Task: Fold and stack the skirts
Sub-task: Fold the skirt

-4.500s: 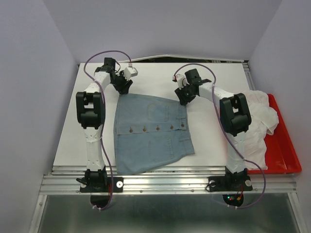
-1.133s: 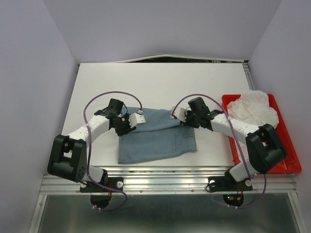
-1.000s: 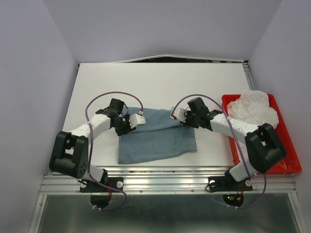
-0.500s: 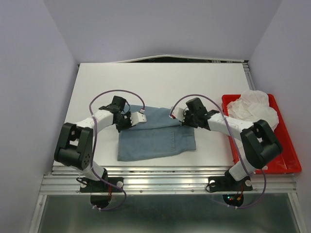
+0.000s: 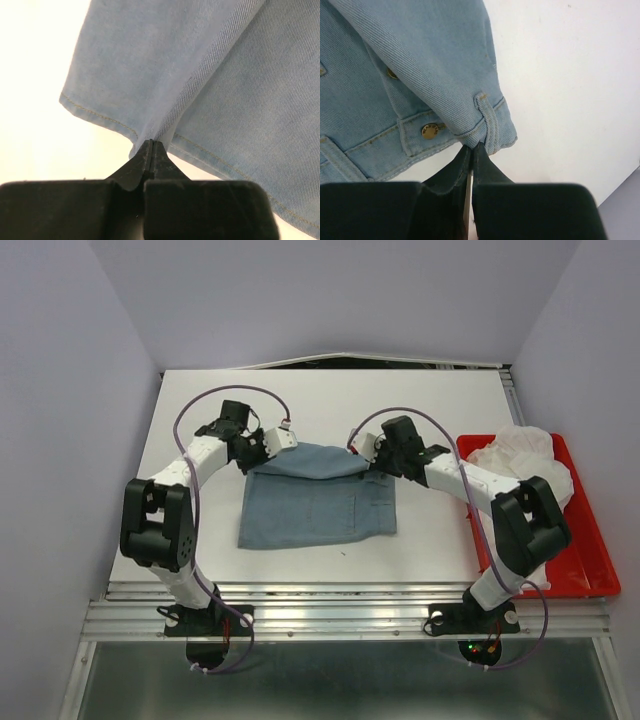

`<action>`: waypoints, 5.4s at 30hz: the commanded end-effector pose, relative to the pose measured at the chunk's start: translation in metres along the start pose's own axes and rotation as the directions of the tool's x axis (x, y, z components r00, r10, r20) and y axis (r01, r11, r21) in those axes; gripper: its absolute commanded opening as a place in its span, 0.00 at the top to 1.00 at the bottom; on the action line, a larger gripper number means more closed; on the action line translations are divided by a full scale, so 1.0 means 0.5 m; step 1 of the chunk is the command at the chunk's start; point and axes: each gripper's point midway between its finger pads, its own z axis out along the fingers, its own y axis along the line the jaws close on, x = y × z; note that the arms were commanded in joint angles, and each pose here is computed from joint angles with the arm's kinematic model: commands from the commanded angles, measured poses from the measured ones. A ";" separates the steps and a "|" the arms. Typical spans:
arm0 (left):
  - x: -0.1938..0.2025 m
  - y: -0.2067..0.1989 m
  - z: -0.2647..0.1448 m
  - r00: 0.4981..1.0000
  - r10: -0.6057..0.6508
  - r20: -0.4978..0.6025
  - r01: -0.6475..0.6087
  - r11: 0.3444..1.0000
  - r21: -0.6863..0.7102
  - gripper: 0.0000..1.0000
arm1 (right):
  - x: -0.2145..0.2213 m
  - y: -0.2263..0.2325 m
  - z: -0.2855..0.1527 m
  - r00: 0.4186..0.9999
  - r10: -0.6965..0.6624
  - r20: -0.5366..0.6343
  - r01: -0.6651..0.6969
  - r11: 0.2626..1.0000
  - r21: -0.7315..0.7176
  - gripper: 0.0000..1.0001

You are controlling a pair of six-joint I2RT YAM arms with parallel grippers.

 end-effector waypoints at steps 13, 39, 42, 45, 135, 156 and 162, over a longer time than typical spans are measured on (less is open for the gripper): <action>-0.049 -0.031 -0.185 0.996 0.071 0.048 -0.068 0.996 -0.063 1.00 | -0.111 -0.041 -0.155 0.984 0.082 0.160 -0.074 0.996 -0.057 0.99; 0.151 -0.360 -0.109 0.994 -0.030 -0.108 0.062 0.949 0.308 1.00 | 0.056 0.315 -0.135 0.982 0.191 -0.005 -0.171 0.868 -0.466 0.99; 0.159 -0.351 -0.095 0.989 -0.039 -0.140 0.080 0.950 0.303 1.00 | 0.055 0.309 -0.116 0.978 0.206 -0.025 -0.195 0.870 -0.452 0.99; 0.146 -0.324 -0.083 0.987 -0.082 -0.140 0.117 0.957 0.265 1.00 | 0.049 0.286 -0.100 0.978 0.207 -0.027 -0.200 0.890 -0.410 0.99; -0.130 -0.404 -0.077 0.987 -0.126 0.103 0.075 0.914 0.399 0.63 | -0.111 -0.182 0.075 0.692 0.703 0.165 -0.715 0.698 0.028 0.57; -0.425 -0.070 0.103 0.918 -0.307 0.253 0.314 0.949 0.010 0.60 | -0.054 0.020 0.121 0.044 0.993 -0.109 -0.974 0.019 -0.228 0.62; -0.417 -0.069 0.149 0.924 -0.312 0.223 0.317 0.948 0.014 0.56 | -0.017 0.074 0.171 -0.011 0.979 -0.201 -0.977 -0.054 -0.208 0.61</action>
